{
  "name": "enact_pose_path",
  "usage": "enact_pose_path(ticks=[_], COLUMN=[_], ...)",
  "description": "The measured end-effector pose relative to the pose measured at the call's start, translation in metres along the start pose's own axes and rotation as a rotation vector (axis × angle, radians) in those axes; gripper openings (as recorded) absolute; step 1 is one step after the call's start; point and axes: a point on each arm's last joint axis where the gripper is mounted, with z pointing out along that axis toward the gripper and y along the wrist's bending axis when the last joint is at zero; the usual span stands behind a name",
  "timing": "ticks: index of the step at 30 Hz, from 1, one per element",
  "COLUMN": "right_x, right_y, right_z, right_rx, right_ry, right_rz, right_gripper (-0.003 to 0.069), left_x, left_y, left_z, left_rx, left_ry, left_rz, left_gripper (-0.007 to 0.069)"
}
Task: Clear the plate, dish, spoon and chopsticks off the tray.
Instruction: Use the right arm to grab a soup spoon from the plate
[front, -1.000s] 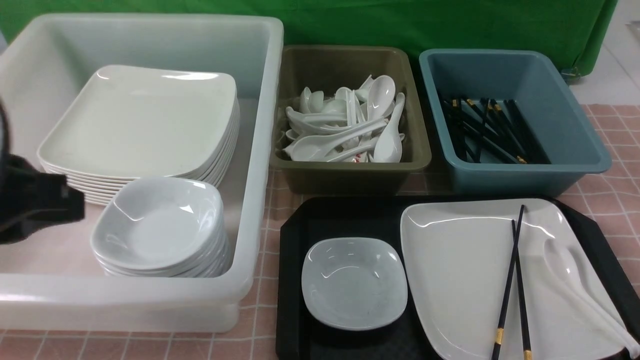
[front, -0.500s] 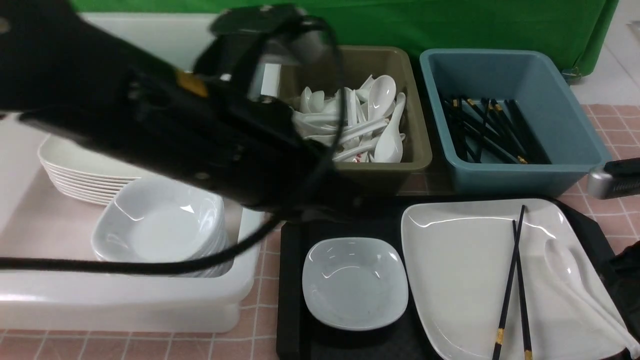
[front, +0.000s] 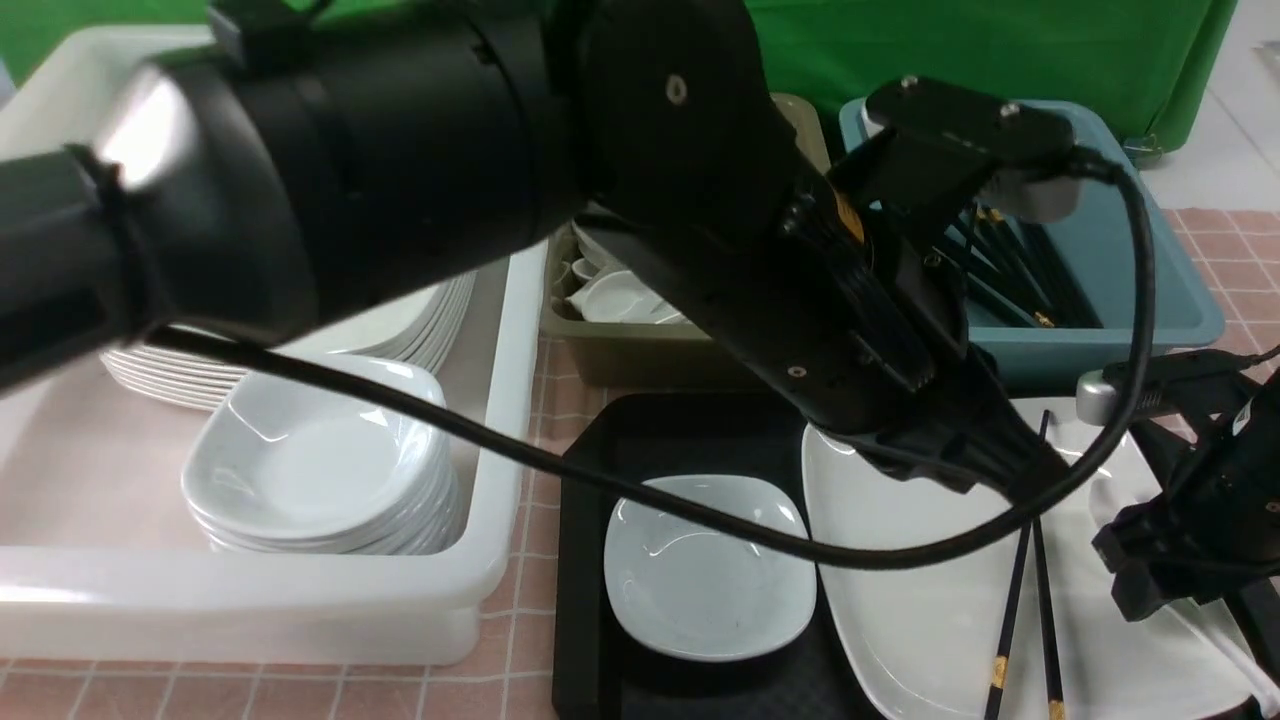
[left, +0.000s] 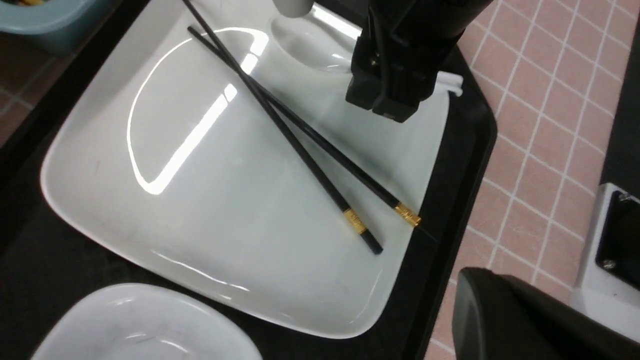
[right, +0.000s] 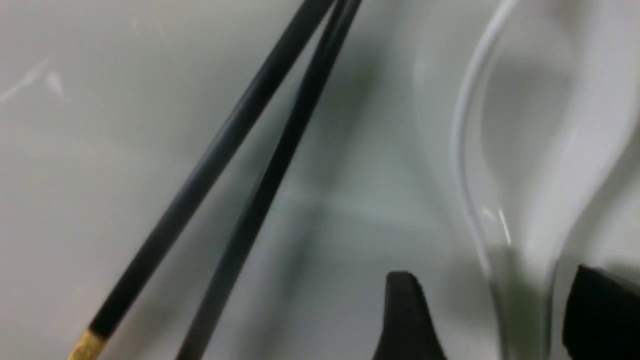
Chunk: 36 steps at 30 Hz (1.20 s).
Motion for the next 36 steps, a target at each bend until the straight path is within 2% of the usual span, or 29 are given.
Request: enact_pose_path(ticks=[5, 7, 8, 9, 10, 11, 19, 21, 23, 24, 25, 26, 28, 32, 35, 36], right_x=[-0.003, -0.004, -0.004, -0.004, -0.004, -0.004, -0.001, -0.003, -0.011, -0.012, -0.021, -0.024, -0.053, -0.090, -0.143, -0.149], right_y=[-0.002, -0.002, -0.002, -0.002, -0.002, -0.002, 0.002, 0.010, 0.023, 0.025, 0.037, 0.041, 0.070, 0.097, 0.122, 0.123], right_z=[0.012, 0.014, 0.015, 0.015, 0.015, 0.014, -0.020, -0.055, -0.085, -0.089, -0.108, -0.113, -0.142, -0.153, -0.149, -0.147], right_rx=[0.006, 0.003, 0.003, 0.004, 0.006, 0.006, -0.026, -0.091, -0.170, -0.175, -0.242, -0.261, -0.356, -0.392, -0.421, -0.423], right_ry=[0.016, 0.022, 0.022, 0.023, 0.023, 0.024, 0.008, -0.079, -0.184, -0.210, -0.285, -0.307, -0.422, -0.499, -0.575, -0.585], right_rz=[-0.008, -0.007, -0.008, -0.009, -0.012, -0.012, 0.010, 0.042, 0.003, -0.004, -0.033, -0.044, -0.127, -0.193, -0.204, -0.203], right_gripper=[0.0459, 0.0433, 0.0384, 0.0375, 0.0265, 0.0236, 0.0244, 0.0244, 0.0244, 0.0244, 0.0244, 0.0244, 0.0244, 0.0244, 0.0244, 0.0244], left_x=[0.000, 0.000, 0.000, 0.000, 0.000, 0.000, 0.000, 0.000, 0.000, 0.000, 0.000, 0.000, 0.003, 0.009, 0.016, 0.017], left_y=[0.002, 0.003, 0.003, 0.003, 0.004, 0.003, 0.012, 0.025, 0.040, 0.042, 0.054, 0.060, 0.087, 0.110, 0.133, 0.134], left_z=[0.000, 0.000, 0.000, 0.000, 0.000, 0.000, -0.002, -0.008, -0.019, -0.020, -0.031, -0.036, -0.065, -0.090, -0.112, -0.112], left_rx=[-0.024, -0.025, -0.026, -0.027, -0.029, -0.029, -0.044, -0.071, -0.108, -0.112, -0.140, -0.155, -0.227, -0.296, -0.362, -0.365], left_ry=[0.007, 0.007, 0.007, 0.008, 0.007, 0.007, 0.002, -0.008, -0.026, -0.029, -0.048, -0.059, -0.108, -0.148, -0.177, -0.178], left_rz=[0.023, 0.024, 0.025, 0.026, 0.025, 0.026, 0.001, -0.024, -0.054, -0.056, -0.086, -0.098, -0.151, -0.202, -0.255, -0.258], left_gripper=[-0.0003, -0.0003, -0.0003, -0.0003, -0.0003, -0.0003, -0.0003, -0.0003, -0.0003, -0.0003, -0.0003, -0.0003, -0.0003, -0.0003, -0.0003, -0.0003])
